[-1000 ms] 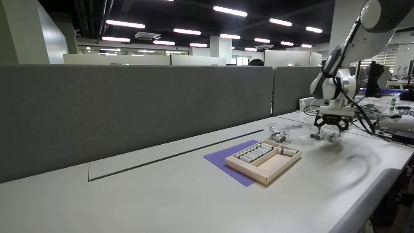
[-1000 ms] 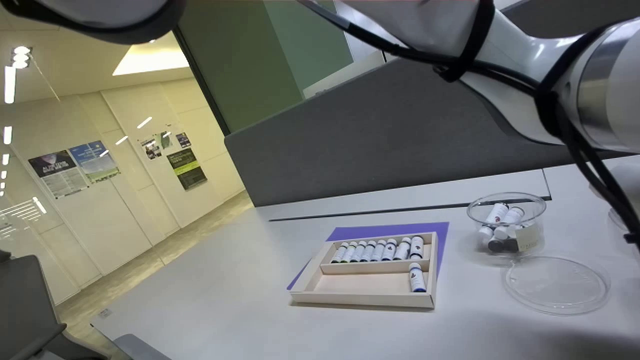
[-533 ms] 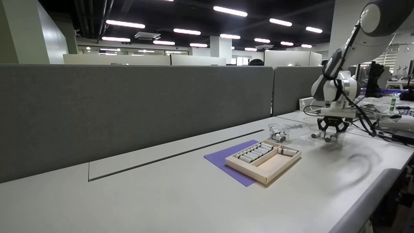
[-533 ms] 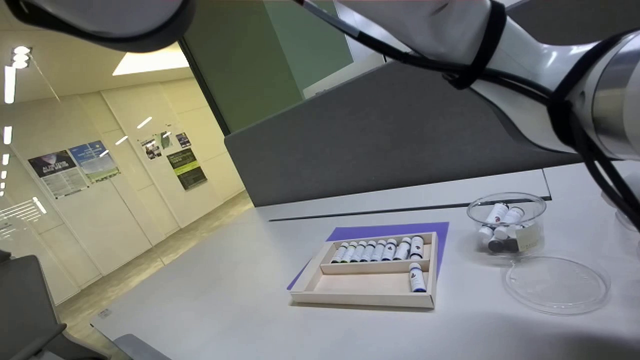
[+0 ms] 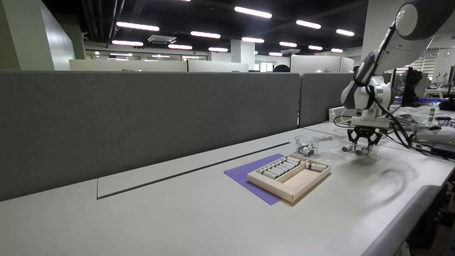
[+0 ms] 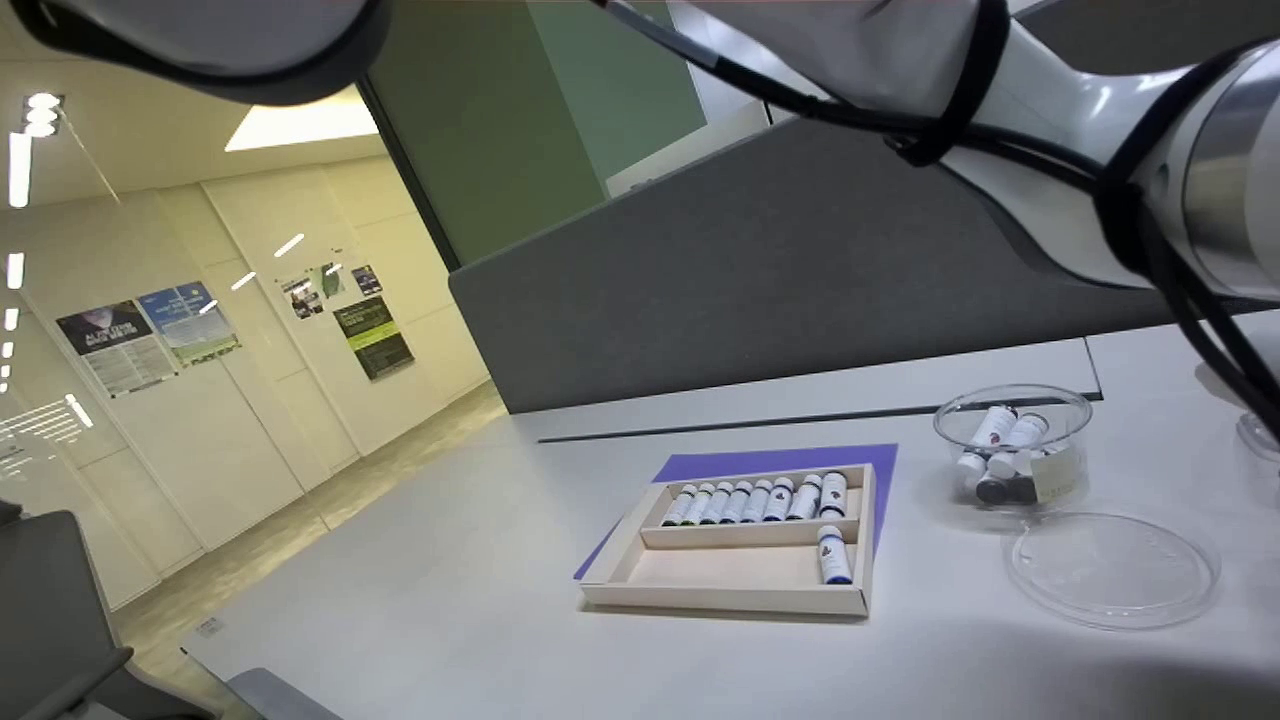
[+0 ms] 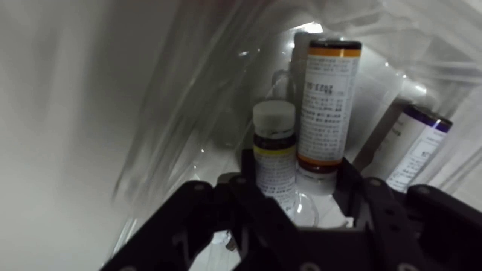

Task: Remove two bottles from the container on the right and place them in the container on the left

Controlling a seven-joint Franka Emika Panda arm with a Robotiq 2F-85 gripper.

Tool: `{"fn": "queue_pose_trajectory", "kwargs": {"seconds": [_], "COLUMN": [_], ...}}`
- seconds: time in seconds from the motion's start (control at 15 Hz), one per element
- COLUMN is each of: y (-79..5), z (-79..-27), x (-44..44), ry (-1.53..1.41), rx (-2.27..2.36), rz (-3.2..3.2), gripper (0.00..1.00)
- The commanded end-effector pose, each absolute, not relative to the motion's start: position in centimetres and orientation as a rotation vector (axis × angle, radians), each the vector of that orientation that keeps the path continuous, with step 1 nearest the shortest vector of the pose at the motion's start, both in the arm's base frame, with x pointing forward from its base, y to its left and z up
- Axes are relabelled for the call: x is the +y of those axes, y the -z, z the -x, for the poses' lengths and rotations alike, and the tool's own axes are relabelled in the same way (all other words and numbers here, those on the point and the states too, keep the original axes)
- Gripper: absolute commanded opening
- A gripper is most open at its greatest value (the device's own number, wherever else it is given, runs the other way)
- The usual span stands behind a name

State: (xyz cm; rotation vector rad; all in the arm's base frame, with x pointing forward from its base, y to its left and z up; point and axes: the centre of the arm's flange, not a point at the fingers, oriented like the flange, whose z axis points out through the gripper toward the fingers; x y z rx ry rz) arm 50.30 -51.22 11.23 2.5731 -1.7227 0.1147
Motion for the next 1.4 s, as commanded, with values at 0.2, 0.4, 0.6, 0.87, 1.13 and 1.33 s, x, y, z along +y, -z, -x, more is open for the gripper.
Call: {"fn": "queue_pose_trajectory", "kwargs": {"seconds": [0.2, 0.4, 0.6, 0.87, 1.13, 1.33], "y": [-18.0, -20.4, -22.1, -22.3, -22.0, -21.5], "z": [-52.9, -53.6, -54.9, -57.6, -60.6, -62.5], "x": [-50.2, -49.4, -48.4, -45.4, -42.0, -39.7], "ry": [-0.066, -0.082, -0.148, -0.206, -0.32, -0.396], "rx": [-1.755, -1.714, -1.669, -1.562, -1.451, -1.403], "rz": [-2.603, -2.624, -2.638, -2.694, -2.747, -2.774], "gripper": [0.21, 0.21, 0.21, 0.21, 0.21, 0.21]}}
